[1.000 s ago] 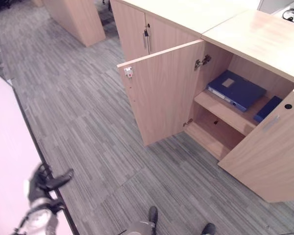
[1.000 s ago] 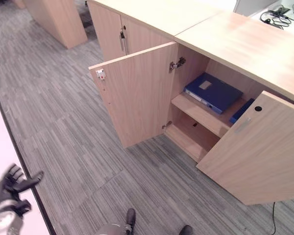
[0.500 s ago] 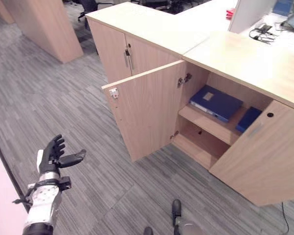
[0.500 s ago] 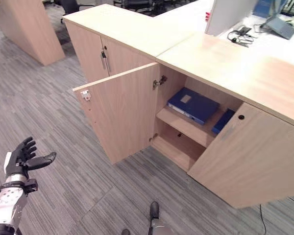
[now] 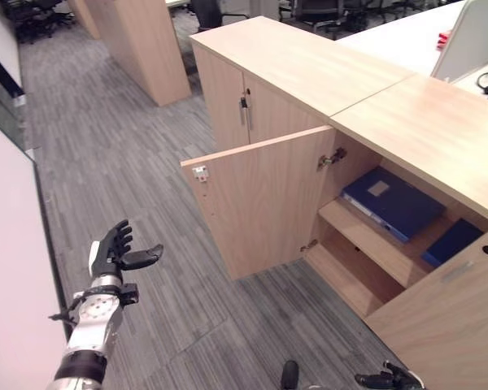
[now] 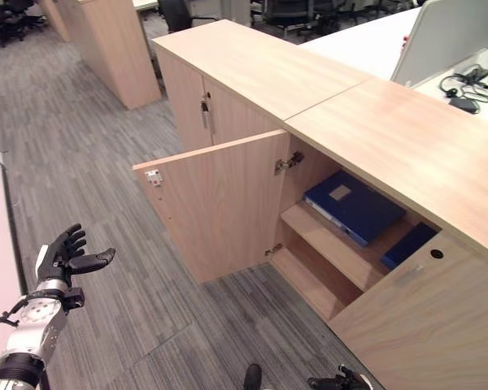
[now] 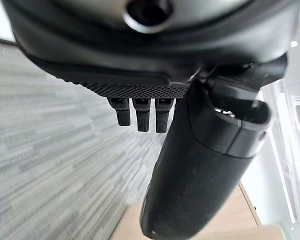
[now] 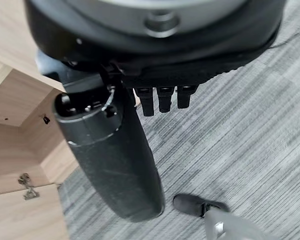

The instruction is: Put the empty folder in the office cabinet

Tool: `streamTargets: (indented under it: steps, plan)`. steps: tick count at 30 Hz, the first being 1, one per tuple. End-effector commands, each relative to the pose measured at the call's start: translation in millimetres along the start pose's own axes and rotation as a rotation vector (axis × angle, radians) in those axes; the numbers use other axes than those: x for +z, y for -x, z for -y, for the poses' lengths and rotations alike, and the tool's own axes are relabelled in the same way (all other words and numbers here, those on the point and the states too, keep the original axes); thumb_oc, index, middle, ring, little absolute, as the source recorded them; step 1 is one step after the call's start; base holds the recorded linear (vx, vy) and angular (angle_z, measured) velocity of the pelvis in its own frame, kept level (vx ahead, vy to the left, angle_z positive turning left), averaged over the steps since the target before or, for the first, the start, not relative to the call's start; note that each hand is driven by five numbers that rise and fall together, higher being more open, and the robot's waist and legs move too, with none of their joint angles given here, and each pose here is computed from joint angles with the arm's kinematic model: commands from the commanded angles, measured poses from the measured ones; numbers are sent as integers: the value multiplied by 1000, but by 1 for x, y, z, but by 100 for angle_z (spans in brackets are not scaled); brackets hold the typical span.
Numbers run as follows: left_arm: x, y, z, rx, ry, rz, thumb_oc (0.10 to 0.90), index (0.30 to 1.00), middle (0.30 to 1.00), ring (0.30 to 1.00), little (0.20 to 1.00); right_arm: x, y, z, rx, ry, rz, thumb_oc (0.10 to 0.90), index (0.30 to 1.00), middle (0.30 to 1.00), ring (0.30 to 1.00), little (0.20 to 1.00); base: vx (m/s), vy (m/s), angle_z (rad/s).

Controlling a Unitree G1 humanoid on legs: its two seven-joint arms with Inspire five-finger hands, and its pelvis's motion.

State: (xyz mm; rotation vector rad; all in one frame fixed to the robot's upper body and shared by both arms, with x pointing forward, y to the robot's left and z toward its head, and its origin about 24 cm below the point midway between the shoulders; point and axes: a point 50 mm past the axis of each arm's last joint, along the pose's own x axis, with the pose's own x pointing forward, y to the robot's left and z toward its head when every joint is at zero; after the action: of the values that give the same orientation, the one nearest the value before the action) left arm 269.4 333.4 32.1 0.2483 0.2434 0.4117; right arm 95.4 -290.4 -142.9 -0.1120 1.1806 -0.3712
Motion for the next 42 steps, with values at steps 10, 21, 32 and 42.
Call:
streamTargets:
  steps: [10,21,32,42]
  plan:
    - [147,-36,-35,-7,-170,376,800,900,900,900,900,-46,8,22,-27,64,-140,800,900,900,900,900,140,142,-51]
    - [206,-26,130,-514,-8,495,800,900,900,900,900,-45,7,-1,60,119,-140,800,900,900,900,900,39,114,-25]
    - [163,89,226,-1172,107,582,800,900,900,900,900,-50,8,-21,108,162,-143,800,900,900,900,900,-14,7,5]
    - [99,174,256,-1544,397,279,800,900,900,900,900,-28,5,-46,148,199,-61,800,900,900,900,900,-32,-35,-11]
